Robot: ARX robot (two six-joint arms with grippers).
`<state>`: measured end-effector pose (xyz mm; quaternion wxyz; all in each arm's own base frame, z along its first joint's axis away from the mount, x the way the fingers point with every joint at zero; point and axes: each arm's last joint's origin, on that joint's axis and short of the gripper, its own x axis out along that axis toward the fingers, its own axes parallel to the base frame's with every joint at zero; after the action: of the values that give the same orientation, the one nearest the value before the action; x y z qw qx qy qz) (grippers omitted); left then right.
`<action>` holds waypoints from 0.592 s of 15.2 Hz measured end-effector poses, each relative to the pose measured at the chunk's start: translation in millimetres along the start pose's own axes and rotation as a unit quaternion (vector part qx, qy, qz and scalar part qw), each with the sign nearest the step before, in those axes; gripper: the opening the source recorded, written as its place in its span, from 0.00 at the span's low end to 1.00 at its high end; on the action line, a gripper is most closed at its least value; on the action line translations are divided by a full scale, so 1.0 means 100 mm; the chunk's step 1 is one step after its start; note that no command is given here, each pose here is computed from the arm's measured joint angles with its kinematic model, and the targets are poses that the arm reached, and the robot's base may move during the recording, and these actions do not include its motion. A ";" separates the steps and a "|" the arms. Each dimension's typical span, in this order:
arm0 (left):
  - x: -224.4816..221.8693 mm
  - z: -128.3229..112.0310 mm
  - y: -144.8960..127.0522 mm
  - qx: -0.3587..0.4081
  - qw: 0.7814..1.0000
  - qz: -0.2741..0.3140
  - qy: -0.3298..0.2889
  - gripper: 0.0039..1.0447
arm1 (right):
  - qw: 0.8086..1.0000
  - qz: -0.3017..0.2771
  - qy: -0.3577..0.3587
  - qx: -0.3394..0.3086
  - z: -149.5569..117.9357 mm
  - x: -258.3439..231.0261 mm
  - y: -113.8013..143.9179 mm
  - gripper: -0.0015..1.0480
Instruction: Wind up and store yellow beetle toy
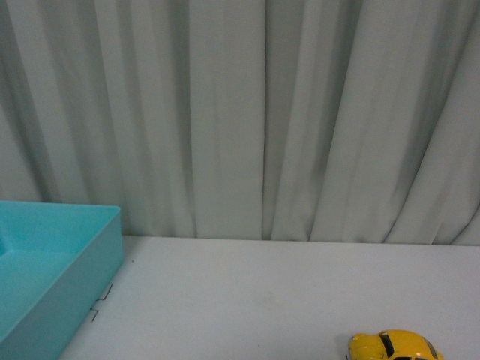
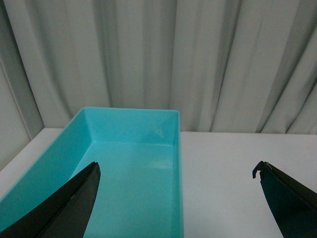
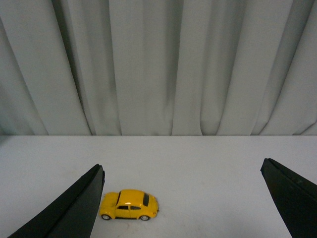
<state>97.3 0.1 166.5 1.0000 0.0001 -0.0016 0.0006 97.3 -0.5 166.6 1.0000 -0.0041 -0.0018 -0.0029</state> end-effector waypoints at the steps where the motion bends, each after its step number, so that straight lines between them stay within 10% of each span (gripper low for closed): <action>1: 0.00 0.00 0.00 0.000 1.000 0.000 0.000 0.94 | 1.000 0.000 -0.002 0.000 0.00 0.00 0.00 0.94; 9: 0.00 0.00 0.00 0.000 1.000 0.000 0.000 0.94 | 1.000 0.000 0.000 0.000 0.00 0.00 0.00 0.94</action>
<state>97.3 0.1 166.4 1.0000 0.0001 -0.0012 0.0006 97.3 -0.5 166.6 1.0000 -0.0041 -0.0016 -0.0029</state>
